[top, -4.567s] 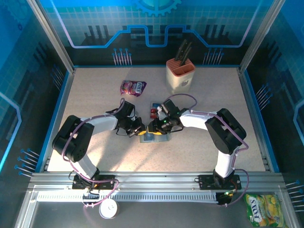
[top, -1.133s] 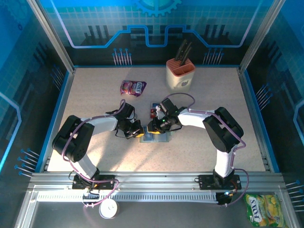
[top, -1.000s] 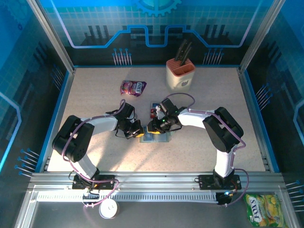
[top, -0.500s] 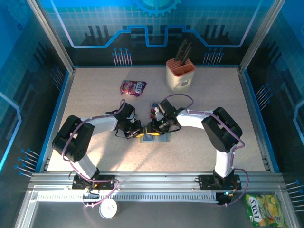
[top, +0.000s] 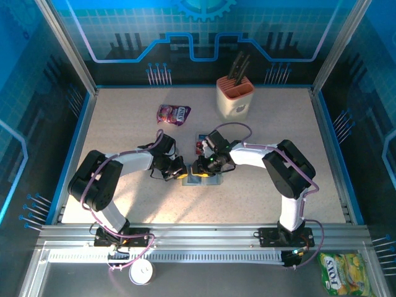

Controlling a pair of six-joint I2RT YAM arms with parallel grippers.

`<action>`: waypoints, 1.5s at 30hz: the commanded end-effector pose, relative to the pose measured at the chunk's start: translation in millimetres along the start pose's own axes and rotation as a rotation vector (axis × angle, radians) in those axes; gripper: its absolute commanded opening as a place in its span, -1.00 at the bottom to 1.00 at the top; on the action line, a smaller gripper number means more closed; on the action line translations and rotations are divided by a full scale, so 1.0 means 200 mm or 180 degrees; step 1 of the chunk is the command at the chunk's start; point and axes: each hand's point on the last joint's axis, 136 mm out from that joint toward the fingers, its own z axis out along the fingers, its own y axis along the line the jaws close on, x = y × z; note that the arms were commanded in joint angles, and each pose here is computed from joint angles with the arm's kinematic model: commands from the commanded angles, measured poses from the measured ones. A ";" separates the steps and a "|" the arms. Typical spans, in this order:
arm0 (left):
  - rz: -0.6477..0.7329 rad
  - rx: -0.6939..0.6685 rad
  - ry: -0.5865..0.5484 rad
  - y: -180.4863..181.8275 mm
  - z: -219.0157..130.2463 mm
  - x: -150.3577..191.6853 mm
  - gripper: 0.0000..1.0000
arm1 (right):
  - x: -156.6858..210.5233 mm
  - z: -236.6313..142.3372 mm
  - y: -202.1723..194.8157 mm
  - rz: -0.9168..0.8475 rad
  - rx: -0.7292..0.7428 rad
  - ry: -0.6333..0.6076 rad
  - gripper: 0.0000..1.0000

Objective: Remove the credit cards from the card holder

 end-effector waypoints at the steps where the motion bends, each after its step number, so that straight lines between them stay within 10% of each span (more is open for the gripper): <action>1: -0.0060 -0.0224 0.0060 0.10 0.02 0.04 -1.00 | 0.03 -0.03 -0.03 -0.0092 0.0228 0.0034 -0.29; 45: 0.0127 -0.0222 0.0069 -0.05 0.02 0.03 -1.00 | 0.00 -0.12 -0.05 -0.0001 -0.0037 -0.0161 -0.25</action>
